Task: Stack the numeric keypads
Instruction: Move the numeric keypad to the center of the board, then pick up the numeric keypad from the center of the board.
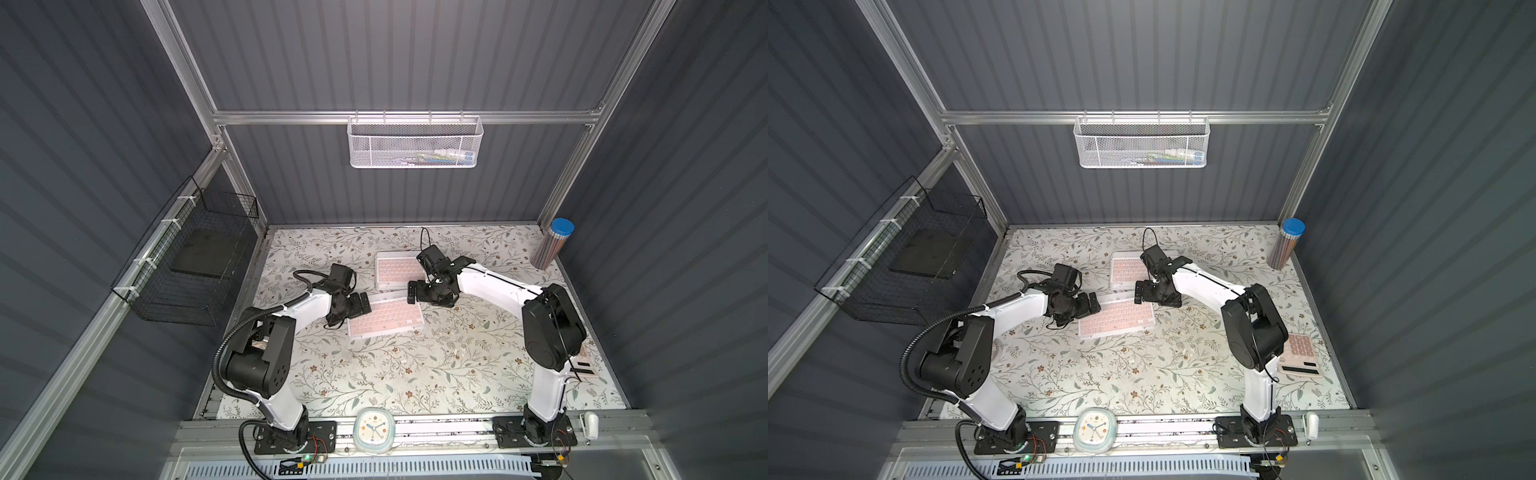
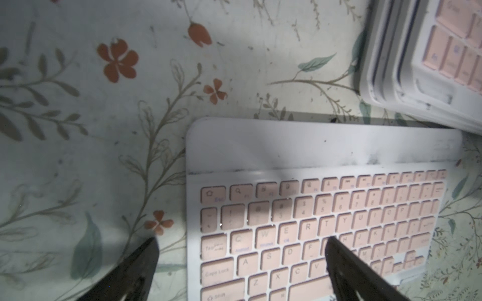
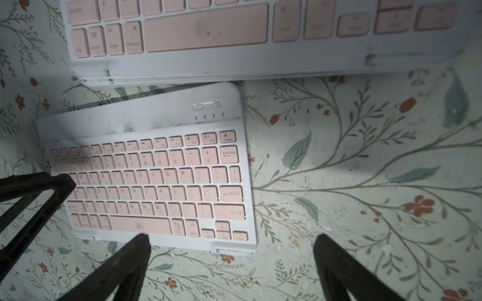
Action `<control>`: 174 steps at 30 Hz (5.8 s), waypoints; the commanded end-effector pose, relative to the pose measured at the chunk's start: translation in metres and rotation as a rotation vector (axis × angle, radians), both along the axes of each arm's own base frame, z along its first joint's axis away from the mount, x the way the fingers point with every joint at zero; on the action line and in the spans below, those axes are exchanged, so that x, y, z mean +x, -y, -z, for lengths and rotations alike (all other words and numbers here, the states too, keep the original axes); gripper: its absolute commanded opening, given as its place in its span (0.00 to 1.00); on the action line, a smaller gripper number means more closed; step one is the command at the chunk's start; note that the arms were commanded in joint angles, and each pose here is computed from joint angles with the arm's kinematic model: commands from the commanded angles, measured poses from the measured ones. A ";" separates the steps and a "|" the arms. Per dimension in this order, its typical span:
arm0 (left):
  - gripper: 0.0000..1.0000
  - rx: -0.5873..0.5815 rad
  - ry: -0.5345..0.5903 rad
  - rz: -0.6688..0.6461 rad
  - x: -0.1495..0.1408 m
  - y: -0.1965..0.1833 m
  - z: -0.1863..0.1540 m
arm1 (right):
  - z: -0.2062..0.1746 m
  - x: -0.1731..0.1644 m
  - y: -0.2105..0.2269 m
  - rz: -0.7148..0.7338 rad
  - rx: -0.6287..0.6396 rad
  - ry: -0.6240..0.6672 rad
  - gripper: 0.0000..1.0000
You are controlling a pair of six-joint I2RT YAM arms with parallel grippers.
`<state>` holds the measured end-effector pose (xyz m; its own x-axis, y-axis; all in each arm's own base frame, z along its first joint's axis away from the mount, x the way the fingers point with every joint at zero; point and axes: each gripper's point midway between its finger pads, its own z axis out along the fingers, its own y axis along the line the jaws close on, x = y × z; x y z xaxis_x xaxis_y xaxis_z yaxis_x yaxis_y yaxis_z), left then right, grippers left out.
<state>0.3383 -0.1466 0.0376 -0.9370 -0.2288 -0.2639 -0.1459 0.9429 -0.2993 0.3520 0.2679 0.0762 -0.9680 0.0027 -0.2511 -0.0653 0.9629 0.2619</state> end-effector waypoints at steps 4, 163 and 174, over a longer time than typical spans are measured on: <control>0.99 0.079 -0.026 -0.044 -0.007 0.002 -0.010 | 0.001 0.001 0.004 -0.045 -0.047 0.008 0.99; 0.99 -0.101 0.015 0.228 -0.025 0.040 0.000 | -0.020 -0.032 -0.018 -0.033 0.721 -0.183 0.33; 0.99 -0.192 0.130 0.176 -0.004 0.036 -0.051 | -0.035 -0.030 -0.023 -0.049 0.790 -0.186 0.00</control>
